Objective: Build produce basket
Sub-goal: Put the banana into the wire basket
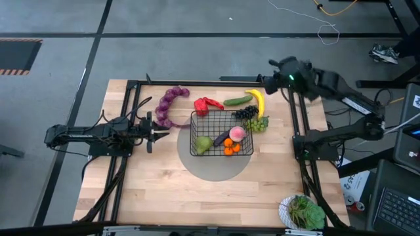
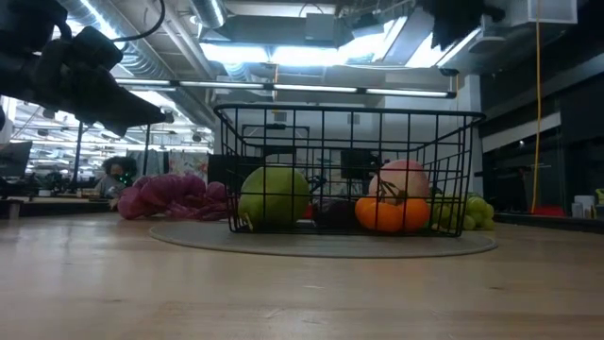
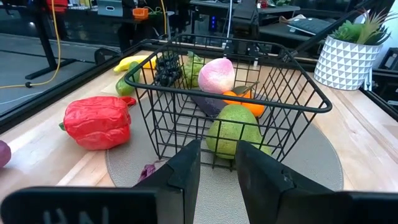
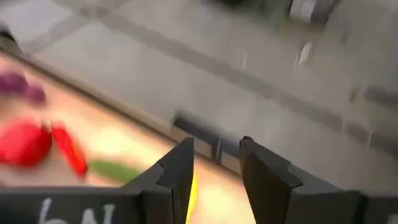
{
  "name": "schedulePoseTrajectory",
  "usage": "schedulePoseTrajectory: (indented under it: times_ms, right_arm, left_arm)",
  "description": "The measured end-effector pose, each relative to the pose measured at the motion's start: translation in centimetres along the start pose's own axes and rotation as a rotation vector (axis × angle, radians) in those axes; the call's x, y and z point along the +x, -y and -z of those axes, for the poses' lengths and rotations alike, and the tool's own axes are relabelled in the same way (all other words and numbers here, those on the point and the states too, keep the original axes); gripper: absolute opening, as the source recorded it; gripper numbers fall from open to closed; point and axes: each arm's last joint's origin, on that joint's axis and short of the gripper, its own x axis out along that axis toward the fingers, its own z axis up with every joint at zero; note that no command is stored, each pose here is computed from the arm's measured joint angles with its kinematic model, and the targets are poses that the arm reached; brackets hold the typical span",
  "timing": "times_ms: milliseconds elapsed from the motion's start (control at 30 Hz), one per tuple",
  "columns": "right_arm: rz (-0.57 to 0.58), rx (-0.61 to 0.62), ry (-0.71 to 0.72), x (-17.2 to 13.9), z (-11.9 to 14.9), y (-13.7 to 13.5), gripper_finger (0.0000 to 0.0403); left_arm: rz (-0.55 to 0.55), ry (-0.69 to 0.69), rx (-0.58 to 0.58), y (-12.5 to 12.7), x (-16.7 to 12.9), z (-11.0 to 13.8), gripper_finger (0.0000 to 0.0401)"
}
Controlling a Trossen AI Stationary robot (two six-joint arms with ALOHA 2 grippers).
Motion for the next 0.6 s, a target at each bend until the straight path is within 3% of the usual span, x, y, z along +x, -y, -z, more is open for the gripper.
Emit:
schedulePoseTrajectory:
  times_ms: [100, 233, 400, 600]
  right_arm:
    - [-0.053, 0.004, -0.217, 3.2, -0.1, 0.5, 0.0130]
    - [-0.091, -0.010, -0.391, 8.1, 0.8, 0.5, 0.0130]
    - [-0.046, 0.023, -0.528, 13.7, 3.0, 0.0, 0.0130]
    - [-0.135, 0.070, -0.618, 18.3, 5.2, -1.3, 0.0130]
  left_arm:
    - [0.000, 0.000, 0.000, 0.0, 0.0, 0.0, 0.0096]
    - [0.000, 0.000, 0.000, 0.0, 0.0, 0.0, 0.0096]
    - [0.000, 0.000, 0.000, 0.0, 0.0, 0.0, 0.0096]
    - [0.000, -0.001, 0.000, 0.0, 0.0, 0.0, 0.0096]
